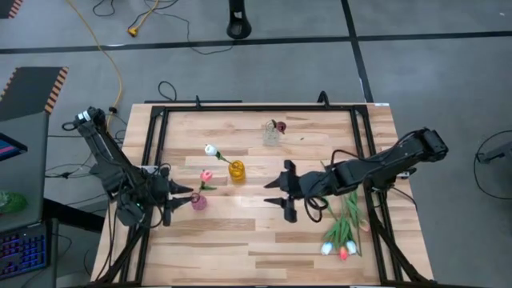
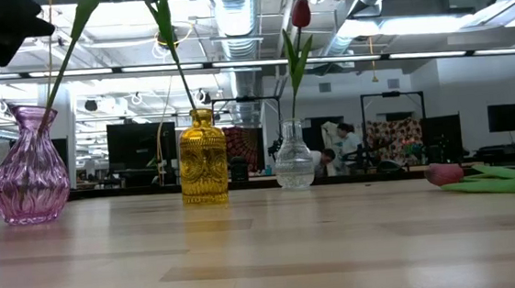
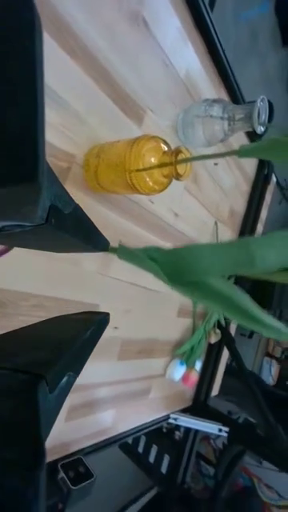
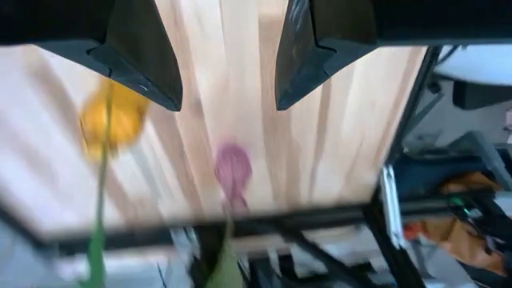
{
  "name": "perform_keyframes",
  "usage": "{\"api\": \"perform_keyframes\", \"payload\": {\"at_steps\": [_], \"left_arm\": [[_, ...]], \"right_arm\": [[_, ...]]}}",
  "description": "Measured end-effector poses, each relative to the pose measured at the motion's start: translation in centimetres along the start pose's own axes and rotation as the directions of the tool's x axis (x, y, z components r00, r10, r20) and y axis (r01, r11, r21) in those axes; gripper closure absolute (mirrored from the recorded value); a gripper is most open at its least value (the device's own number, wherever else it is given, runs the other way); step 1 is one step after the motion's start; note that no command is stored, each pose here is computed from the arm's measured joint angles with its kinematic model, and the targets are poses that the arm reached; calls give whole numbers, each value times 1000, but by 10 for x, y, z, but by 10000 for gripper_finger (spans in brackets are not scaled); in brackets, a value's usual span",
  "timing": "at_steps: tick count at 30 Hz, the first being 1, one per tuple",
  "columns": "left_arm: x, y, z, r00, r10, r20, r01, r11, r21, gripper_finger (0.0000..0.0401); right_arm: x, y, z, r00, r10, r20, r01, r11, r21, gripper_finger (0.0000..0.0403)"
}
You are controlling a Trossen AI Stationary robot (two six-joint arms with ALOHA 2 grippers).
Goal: Sort flowers into vase by color
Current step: Put the red flower into the transparent vase
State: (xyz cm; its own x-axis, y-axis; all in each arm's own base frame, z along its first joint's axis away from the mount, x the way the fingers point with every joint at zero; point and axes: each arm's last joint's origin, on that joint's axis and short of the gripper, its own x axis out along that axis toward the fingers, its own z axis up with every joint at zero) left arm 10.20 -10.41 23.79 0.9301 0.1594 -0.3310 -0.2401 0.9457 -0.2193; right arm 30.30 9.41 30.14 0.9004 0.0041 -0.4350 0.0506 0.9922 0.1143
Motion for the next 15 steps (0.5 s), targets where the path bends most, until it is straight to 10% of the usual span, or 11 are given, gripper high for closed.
{"api": "perform_keyframes", "payload": {"at_steps": [8,15], "left_arm": [[8,-14,-6,1000,-6,3,6,998,57,286],[13,-18,-12,1000,11,-12,-10,997,73,286]], "right_arm": [[-22,-13,-35,915,-125,-383,230,942,243,176],[-32,-20,-77,628,-304,-716,606,769,205,176]]}}
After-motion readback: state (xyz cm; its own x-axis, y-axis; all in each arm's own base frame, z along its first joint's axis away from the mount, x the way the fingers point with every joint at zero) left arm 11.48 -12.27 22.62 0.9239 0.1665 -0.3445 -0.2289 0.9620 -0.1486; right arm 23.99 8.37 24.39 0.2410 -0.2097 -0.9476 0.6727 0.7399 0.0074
